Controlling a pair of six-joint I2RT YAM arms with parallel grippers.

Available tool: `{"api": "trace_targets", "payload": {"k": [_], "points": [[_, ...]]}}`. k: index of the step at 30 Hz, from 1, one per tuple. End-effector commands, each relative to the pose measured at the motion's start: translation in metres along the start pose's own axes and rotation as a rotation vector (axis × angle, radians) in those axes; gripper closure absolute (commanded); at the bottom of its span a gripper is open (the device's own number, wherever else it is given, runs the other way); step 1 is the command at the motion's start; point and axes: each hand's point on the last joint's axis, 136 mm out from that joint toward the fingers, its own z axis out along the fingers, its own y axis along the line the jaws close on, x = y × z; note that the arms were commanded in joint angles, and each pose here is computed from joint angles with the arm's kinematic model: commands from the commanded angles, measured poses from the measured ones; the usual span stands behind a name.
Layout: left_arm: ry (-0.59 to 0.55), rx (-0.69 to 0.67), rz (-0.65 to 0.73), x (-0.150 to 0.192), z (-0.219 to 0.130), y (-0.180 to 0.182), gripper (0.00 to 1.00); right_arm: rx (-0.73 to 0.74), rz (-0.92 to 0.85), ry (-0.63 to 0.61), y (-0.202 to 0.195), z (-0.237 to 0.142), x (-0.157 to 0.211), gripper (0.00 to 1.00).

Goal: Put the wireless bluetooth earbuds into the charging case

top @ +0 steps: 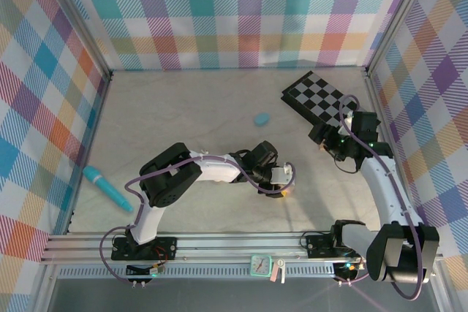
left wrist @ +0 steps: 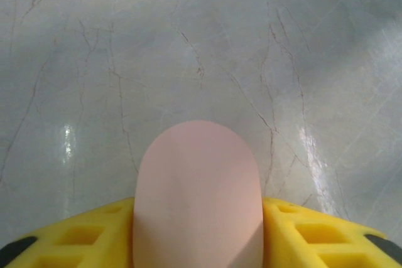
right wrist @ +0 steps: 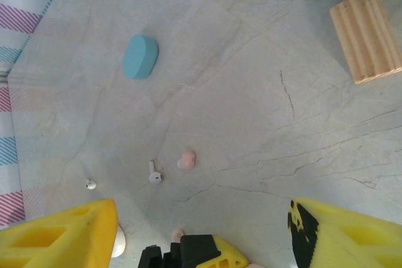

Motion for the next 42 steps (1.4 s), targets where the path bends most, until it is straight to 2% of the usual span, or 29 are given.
{"api": "trace_targets", "payload": {"k": [1,7,14,21,27,36,42], "points": [[-0.024,0.006,0.004,-0.003,0.004,-0.001,0.57,-0.013,0.011,0.021,0.000,-0.005,0.008,0.28],[-0.108,-0.012,-0.009,-0.026,-0.013,-0.001,0.60,-0.092,0.024,0.022,0.017,-0.013,0.007,0.28],[-0.221,-0.083,-0.055,-0.053,-0.056,0.016,0.63,-0.249,0.066,0.057,0.045,-0.021,0.006,0.29],[-0.310,-0.192,-0.086,-0.065,-0.110,0.042,0.64,-0.407,0.102,0.150,0.067,-0.021,0.016,0.30],[-0.389,-0.267,-0.104,-0.075,-0.146,0.066,0.64,-0.542,0.059,0.254,0.088,-0.024,0.038,0.32],[-0.505,-0.284,-0.105,-0.097,-0.167,0.075,0.64,-0.592,-0.056,0.360,0.119,-0.015,0.073,0.32],[-0.530,-0.292,-0.101,-0.102,-0.175,0.072,0.64,-0.581,-0.050,0.381,0.123,-0.003,0.078,0.33]]}}
